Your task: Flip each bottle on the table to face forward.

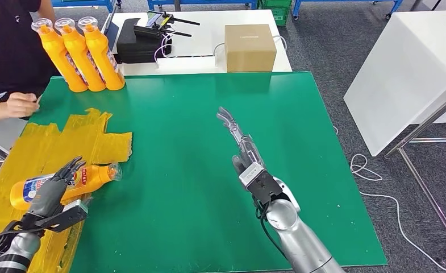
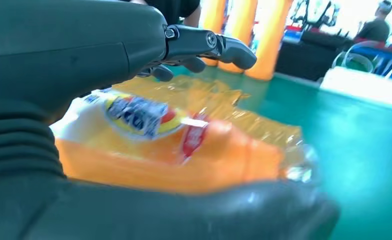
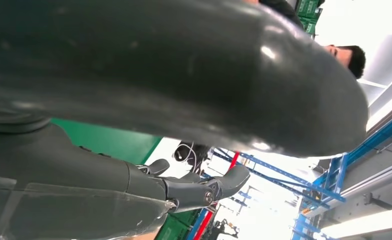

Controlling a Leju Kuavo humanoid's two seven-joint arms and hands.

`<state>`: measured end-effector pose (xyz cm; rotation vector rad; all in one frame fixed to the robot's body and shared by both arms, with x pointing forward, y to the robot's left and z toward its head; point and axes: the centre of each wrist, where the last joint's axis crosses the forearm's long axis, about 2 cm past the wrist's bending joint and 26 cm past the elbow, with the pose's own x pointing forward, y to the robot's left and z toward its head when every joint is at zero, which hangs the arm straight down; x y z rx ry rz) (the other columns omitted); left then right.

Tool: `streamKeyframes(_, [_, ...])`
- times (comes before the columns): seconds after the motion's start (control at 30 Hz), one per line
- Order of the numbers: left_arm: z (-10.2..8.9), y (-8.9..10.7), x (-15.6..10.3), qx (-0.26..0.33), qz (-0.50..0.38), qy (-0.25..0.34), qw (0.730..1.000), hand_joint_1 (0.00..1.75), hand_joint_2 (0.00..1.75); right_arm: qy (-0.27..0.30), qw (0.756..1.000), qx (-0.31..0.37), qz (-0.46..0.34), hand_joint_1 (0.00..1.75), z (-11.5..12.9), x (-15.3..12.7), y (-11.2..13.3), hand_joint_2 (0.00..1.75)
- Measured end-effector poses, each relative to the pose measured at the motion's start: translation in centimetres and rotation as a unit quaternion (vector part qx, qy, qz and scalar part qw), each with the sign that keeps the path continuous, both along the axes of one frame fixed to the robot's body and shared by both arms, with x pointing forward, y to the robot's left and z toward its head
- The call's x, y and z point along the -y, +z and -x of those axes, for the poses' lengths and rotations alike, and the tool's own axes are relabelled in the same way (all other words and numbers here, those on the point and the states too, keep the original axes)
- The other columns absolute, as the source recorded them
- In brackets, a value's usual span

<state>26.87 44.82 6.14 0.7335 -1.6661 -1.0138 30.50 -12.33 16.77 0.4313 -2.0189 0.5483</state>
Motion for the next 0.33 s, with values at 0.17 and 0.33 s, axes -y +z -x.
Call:
streamKeyframes(0.17, [-1.3, 2.8, 3.2, 0.108, 0.182, 0.007, 0.977, 0.00, 0.00, -0.022, 0.999, 0.016, 0.023, 0.00, 0.2, -0.4, -0.1, 0.00])
streamKeyframes(0.33, [-2.6, 6.6, 6.9, 0.180, 0.260, -0.043, 0.948, 0.00, 0.00, -0.034, 0.999, 0.022, 0.029, 0.00, 0.5, -1.2, -0.2, 0.00])
